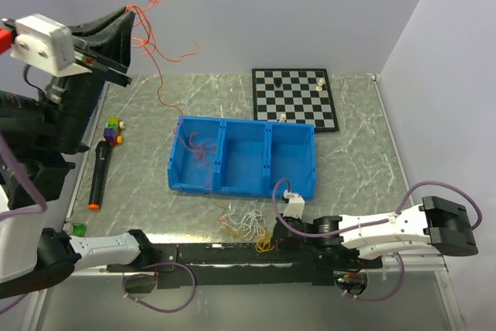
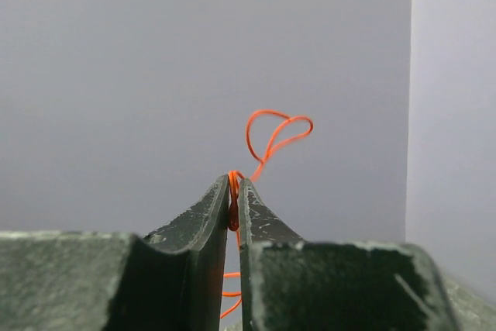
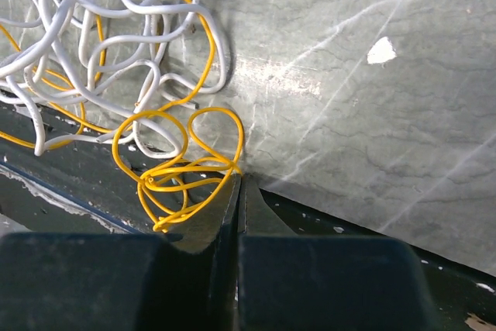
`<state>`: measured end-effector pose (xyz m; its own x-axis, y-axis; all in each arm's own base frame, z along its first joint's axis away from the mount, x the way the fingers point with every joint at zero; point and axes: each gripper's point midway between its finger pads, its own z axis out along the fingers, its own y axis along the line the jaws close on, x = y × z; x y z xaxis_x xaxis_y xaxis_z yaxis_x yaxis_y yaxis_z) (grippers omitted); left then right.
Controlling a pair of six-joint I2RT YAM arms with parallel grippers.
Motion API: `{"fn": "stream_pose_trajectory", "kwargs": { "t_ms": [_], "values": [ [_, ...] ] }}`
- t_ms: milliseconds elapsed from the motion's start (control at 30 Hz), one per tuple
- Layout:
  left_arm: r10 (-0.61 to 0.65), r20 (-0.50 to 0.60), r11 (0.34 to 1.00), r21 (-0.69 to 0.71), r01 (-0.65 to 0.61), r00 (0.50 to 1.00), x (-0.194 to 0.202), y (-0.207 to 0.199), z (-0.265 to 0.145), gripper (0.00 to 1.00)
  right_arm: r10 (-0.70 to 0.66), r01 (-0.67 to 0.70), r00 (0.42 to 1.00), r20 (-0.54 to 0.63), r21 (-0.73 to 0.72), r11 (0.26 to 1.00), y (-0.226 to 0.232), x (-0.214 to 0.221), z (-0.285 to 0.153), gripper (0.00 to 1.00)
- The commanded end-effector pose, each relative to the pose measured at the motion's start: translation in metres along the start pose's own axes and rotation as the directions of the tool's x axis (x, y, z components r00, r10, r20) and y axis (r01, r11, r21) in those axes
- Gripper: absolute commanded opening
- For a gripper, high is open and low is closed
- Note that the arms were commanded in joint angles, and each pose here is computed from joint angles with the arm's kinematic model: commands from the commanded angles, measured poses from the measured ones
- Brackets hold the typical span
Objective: Untangle the cables
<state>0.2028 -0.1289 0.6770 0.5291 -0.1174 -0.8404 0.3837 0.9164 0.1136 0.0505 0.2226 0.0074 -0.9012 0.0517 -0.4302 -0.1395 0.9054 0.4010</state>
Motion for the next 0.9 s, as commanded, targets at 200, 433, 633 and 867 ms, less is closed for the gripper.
{"fn": "stream_pose_trajectory", "kwargs": {
  "t_ms": [200,433,633,867],
  "values": [
    [-0.009,-0.067,0.964,0.263,0.027,0.998,0.023,-0.048,-0.017,0.17,-0.096,0.113,0.979,0.178,-0.087,0.99,0.036,-0.054,-0.054,0.0],
    [-0.023,-0.112,0.93,0.362,0.062,0.993,0.031,-0.068,-0.025,0.14,-0.126,0.212,0.93,0.346,-0.224,0.951,0.071,-0.1,-0.106,0.55],
    [-0.016,-0.171,0.903,0.422,0.088,0.985,0.051,-0.085,-0.028,0.12,-0.157,0.346,0.841,0.517,-0.292,0.892,0.113,-0.139,-0.143,0.75],
    [-0.023,-0.175,0.896,0.433,0.098,0.984,0.053,-0.09,-0.026,0.11,-0.232,0.529,0.647,0.726,-0.208,0.823,0.183,-0.192,-0.18,0.9]
  ]
}}
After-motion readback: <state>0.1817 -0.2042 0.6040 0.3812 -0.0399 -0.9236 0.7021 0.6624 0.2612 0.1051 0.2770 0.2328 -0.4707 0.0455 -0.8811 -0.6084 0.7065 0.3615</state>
